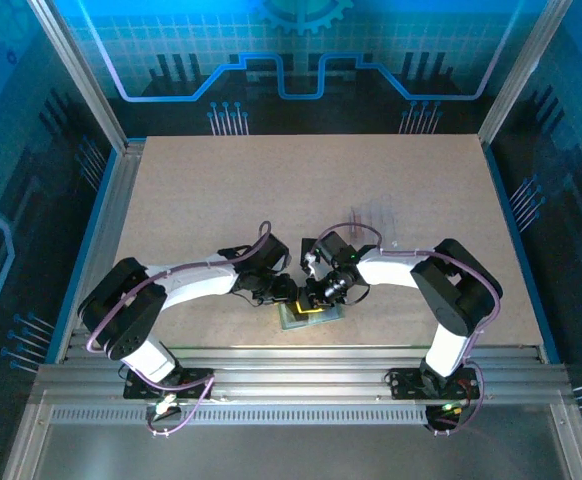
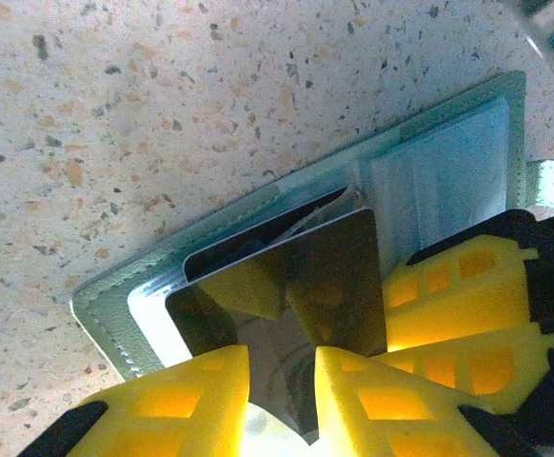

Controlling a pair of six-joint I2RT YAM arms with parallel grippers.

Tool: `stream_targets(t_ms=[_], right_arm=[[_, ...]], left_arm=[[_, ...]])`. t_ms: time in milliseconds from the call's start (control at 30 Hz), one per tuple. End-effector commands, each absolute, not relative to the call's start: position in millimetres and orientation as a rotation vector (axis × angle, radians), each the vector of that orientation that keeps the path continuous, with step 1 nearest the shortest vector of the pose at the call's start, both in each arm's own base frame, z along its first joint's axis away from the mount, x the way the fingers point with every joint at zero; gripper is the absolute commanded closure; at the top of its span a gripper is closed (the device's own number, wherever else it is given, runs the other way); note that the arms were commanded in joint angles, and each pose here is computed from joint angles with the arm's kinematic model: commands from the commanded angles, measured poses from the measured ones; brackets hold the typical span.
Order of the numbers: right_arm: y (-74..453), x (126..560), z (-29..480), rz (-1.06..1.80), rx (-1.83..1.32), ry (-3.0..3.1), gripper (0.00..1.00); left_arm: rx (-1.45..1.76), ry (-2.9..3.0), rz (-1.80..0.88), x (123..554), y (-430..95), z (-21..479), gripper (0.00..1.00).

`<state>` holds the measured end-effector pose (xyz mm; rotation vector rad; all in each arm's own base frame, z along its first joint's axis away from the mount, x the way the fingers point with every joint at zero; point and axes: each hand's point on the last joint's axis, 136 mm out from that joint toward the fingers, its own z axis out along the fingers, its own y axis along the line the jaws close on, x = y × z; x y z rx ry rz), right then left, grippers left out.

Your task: Put the credit cards into the card holder

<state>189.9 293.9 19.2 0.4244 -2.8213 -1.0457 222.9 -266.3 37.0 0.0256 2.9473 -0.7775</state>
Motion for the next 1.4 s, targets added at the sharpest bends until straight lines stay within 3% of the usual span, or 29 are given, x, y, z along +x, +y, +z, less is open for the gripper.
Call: stream_targets(t_ms=[0, 267, 633, 1067, 1367], right_arm=[[266, 168, -6, -0.790, 0.414, -2.844, 0.76], [271, 172, 8, -0.827, 0.468, -2.862, 0.64], [278, 172, 9, -0.860, 0.485, -2.844, 0.62], [306, 170, 24, -0.953, 0.563, -2.815, 0.60], [306, 179, 25, -0.920, 0.451, -2.894, 0.56]], left_arm=[[0.053, 2.939, -0.825, 227, -279, 38, 0.74], [0.043, 2.950, -0.812, 225, -277, 35, 0.74], [-0.067, 2.855, -0.954, 232, -249, 73, 0.71], [-0.155, 2.968, -0.908, 213, -228, 24, 0.77], [-0.172, 2.983, -0.917, 208, -227, 12, 0.78]])
